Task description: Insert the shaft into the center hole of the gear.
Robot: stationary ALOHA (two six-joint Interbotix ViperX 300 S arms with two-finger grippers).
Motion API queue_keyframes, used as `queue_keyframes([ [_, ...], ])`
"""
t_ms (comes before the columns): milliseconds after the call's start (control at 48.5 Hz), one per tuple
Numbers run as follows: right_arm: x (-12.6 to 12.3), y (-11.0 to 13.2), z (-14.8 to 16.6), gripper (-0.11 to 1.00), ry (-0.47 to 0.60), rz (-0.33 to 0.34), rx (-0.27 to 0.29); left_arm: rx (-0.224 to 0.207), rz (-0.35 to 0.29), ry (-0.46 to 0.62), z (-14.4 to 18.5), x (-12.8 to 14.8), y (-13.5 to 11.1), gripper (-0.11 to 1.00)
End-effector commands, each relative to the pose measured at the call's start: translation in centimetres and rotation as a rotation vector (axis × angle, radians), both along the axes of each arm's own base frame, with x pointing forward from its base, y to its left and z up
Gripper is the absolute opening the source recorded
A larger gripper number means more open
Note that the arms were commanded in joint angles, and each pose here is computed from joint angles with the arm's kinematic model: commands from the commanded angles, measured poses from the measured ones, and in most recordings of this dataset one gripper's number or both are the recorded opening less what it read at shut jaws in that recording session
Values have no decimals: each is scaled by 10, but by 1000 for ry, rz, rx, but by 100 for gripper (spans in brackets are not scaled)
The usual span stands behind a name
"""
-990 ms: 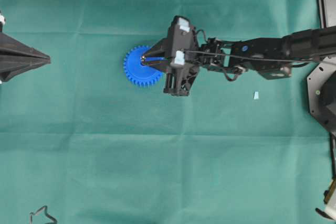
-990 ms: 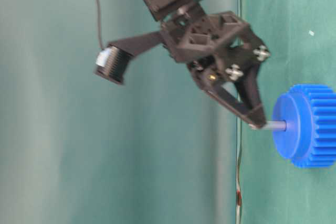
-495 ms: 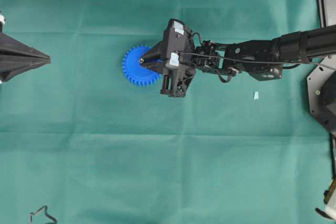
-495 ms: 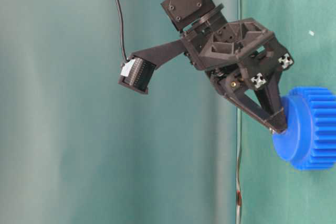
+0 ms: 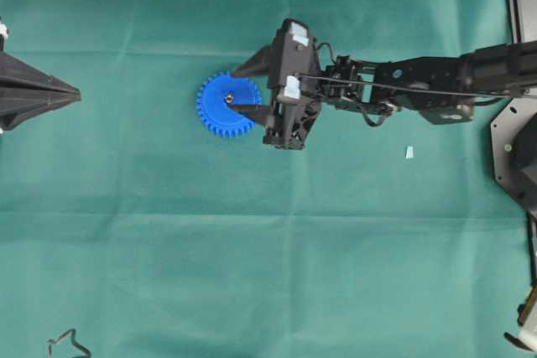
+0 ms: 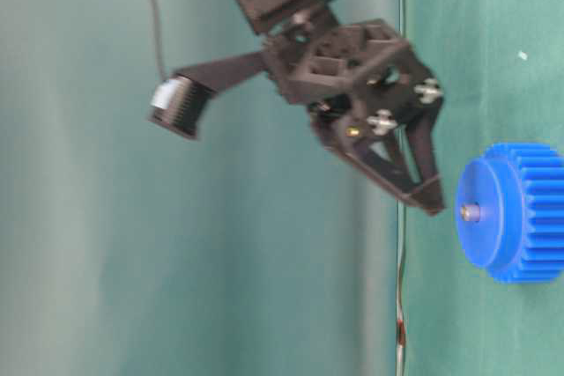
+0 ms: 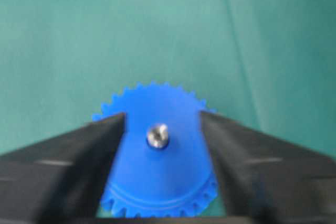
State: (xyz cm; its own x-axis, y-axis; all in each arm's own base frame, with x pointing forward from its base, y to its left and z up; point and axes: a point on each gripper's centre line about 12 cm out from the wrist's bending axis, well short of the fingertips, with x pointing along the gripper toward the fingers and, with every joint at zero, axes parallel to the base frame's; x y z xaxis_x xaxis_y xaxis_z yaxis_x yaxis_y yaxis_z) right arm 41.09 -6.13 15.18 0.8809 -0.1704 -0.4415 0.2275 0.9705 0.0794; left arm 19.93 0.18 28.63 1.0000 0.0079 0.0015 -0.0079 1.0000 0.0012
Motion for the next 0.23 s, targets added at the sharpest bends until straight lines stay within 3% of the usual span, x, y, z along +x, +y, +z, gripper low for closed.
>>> queue_keyframes([
  [0, -1, 0, 25, 87, -55, 5, -13, 5, 2, -23, 10, 3, 1, 0],
  [62, -3, 1, 32, 94, -66, 9, -21, 5, 2, -23, 10, 3, 1, 0],
  [206, -7, 0, 50, 87, -90, 15, -38, 5, 2, -24, 10, 3, 1, 0],
])
